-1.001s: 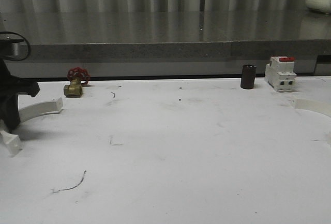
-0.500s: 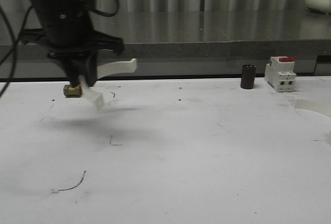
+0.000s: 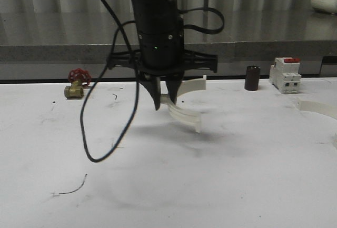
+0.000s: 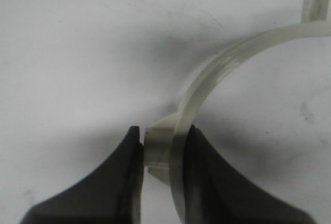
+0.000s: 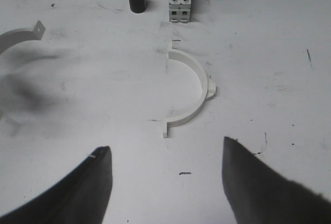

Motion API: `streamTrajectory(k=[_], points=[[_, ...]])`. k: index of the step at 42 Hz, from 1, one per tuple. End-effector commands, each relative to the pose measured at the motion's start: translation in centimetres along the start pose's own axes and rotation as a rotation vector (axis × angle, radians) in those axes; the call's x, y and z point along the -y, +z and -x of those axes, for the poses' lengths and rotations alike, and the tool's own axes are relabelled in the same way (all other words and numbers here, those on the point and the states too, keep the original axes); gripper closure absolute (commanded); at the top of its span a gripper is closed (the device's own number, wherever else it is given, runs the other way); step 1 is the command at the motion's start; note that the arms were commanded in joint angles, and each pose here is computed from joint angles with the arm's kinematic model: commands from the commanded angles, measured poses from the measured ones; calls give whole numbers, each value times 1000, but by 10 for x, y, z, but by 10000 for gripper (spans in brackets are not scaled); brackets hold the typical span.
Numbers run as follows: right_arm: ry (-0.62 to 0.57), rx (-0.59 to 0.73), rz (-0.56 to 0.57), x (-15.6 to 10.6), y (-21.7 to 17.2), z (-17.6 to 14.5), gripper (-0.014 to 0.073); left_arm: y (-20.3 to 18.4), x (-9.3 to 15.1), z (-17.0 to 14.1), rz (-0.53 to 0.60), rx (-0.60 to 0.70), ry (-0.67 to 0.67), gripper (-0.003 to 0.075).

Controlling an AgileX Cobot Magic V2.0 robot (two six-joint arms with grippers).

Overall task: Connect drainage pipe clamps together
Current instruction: 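Lift the clamp half and carry it toward the table center, then lower the clamp half onto the table, open and raise left gripper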

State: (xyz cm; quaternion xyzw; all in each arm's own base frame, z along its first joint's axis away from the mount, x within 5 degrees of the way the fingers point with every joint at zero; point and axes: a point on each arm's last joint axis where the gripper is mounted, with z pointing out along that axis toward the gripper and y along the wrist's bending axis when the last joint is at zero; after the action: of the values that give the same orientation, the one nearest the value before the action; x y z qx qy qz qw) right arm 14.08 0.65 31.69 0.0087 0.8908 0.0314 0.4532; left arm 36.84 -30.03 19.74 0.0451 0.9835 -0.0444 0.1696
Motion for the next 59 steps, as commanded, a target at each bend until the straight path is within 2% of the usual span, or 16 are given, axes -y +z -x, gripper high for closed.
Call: streamTrajectory(k=[1,15,24,28,37,41,51,59], points=[[-6,95,-5,0,-6,15,106,-24,9,9,-78,54,-81,741],[-6,95,-5,0,-6,15,106,1,6,5,-43,-6,-126,740],[-6,95,-5,0,-6,15,106,1,5,5,-32,-8,-140,731],[-6,95,-5,0,-6,15,106,1,5,4,-34,-11,-142,675],[-6,95,-5,0,-6,15,106,1,6,4,-38,-12,-142,466],[-6,95,-5,0,-6,15,106,-2,6,6,-47,1,-129,414],[-6,95,-5,0,-6,15,106,-48,6,19,-102,103,-19,404],[-6,95,-5,0,-6,15,106,-118,-7,24,-87,234,243,405]])
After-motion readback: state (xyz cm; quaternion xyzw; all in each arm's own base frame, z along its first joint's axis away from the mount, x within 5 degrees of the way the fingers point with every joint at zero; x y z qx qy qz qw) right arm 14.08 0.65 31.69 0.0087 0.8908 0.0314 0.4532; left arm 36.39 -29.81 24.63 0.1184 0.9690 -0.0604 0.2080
